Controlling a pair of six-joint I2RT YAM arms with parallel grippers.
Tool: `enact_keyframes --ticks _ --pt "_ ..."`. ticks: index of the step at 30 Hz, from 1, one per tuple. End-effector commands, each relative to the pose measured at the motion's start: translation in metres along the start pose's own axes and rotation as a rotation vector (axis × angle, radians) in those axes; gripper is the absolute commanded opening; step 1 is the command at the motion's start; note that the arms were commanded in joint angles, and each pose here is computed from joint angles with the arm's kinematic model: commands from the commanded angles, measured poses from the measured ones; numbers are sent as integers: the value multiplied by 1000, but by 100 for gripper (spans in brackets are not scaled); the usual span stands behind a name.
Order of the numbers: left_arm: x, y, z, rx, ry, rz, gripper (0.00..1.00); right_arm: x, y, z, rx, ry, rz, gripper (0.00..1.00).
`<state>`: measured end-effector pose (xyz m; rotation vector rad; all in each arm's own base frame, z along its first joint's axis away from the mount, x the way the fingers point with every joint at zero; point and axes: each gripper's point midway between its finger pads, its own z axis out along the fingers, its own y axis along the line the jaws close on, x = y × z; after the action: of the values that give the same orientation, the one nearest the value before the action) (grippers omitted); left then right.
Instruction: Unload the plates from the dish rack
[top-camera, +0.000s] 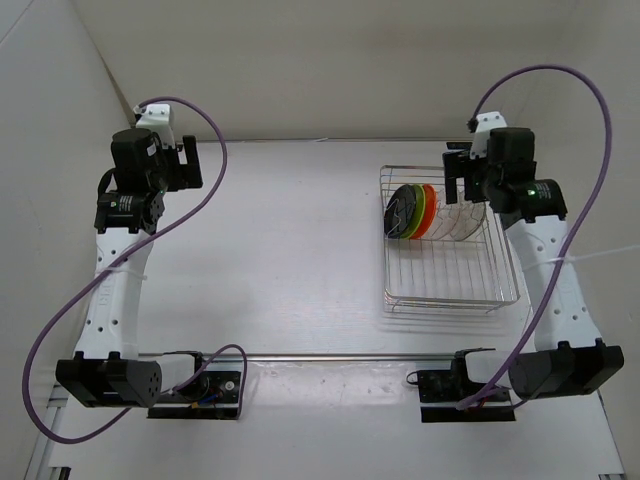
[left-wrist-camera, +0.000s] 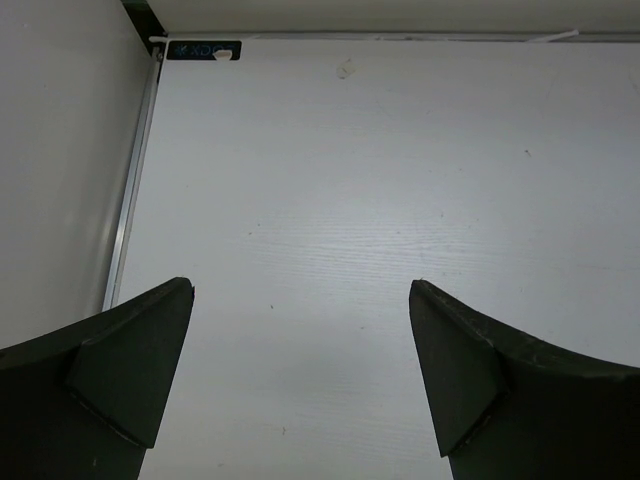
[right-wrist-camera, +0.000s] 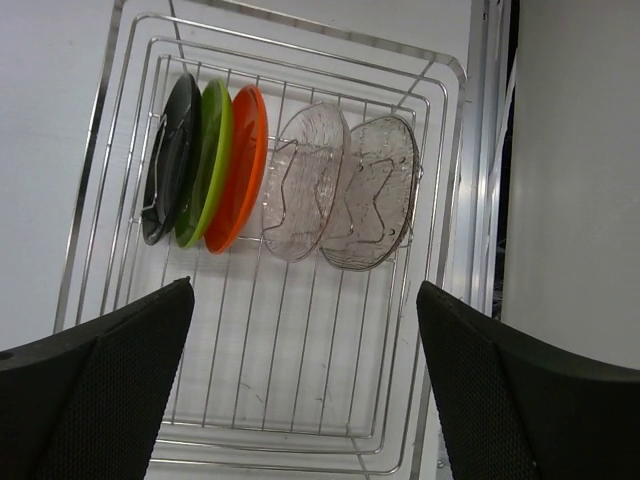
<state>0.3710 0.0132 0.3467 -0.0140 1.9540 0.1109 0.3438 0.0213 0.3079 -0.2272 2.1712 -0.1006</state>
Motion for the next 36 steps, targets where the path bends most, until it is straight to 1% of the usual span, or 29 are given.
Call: enact_keyframes --ticks 1,3,4,5,8,13,16,20,24,30,31,33,36 --pt "6 1 0 -3 19 0 100 -6 -1 0 78 -36 -87 94" --pt "10 -2 1 6 28 14 100 -4 14 10 62 -17 -131 94" --pt "10 -2 1 6 28 14 100 -6 19 9 58 -28 -138 92" --pt "10 -2 1 6 28 14 100 -2 28 15 47 -9 -159 91" --pt "10 1 1 -14 29 14 100 0 46 30 23 9 -170 90" --pt "12 3 1 -23 38 16 100 6 63 57 16 33 -200 88" --pt "12 5 1 -33 39 16 100 19 78 75 2 88 -247 88" --pt "21 6 3 -42 59 18 100 22 96 87 -16 99 -288 87" --pt "22 6 1 -42 59 28 100 26 100 96 -6 121 -304 87" --pt "22 6 1 -42 59 28 100 28 103 98 -3 127 -315 87" --pt "27 6 3 -41 69 29 100 28 103 98 -3 127 -315 89" --pt "22 7 0 -42 50 36 100 27 100 98 17 128 -316 89" --pt "28 7 -1 -41 61 37 100 26 104 99 10 126 -322 89"
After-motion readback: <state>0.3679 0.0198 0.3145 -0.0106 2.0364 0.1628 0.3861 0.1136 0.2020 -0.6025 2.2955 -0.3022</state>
